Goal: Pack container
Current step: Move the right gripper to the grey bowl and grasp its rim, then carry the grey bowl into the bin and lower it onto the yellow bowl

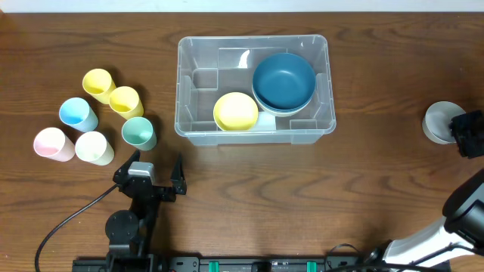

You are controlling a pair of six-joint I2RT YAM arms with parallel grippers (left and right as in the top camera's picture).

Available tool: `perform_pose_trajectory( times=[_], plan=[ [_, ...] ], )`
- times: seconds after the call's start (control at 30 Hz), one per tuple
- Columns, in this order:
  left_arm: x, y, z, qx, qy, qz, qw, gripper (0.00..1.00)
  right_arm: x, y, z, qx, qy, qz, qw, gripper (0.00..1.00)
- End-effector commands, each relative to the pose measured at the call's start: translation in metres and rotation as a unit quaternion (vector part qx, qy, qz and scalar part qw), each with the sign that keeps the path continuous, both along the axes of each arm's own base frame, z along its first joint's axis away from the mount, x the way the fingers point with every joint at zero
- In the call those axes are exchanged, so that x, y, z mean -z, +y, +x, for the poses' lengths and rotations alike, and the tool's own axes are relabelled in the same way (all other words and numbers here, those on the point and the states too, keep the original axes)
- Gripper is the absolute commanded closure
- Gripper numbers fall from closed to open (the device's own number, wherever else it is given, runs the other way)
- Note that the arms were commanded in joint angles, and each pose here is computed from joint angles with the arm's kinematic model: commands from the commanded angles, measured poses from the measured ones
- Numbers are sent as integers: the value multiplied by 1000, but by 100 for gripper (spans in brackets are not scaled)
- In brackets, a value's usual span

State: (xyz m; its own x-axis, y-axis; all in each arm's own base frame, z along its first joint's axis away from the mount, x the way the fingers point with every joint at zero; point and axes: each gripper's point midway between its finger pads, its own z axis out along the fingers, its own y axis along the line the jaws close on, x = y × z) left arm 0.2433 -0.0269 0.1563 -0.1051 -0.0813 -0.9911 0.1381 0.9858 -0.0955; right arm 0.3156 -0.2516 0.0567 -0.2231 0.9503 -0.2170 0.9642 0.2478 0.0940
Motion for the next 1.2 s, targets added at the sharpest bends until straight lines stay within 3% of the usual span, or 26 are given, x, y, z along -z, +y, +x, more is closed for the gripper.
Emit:
perform_pose_trajectory(
  times=[0.0, 0.2, 0.33, 0.6, 0.73, 0.97, 1.17],
  plan=[
    [15, -1, -1, 6, 21, 8, 1000, 2, 15, -4, -2, -7, 12, 3, 1000, 60],
    [15, -1, -1, 6, 21, 8, 1000, 2, 30, -6, 9, -30, 4, 6, 1000, 63],
    [15, -1, -1, 6, 21, 8, 1000, 2, 36, -5, 9, -30, 8, 13, 999, 72],
    [15, -1, -1, 6, 21, 8, 1000, 2, 36, 1, 15, -41, -10, 29, 999, 98],
    [15, -1, -1, 6, 21, 8, 1000, 2, 27, 6, 27, -63, -43, 40, 996, 99],
    [15, -1, -1, 6, 21, 8, 1000, 2, -27, 22, 61, -124, -159, 48, 978, 99],
    [15, -1, -1, 6, 21, 8, 1000, 2, -123, 60, 88, -196, -308, 50, 930, 99]
  ],
)
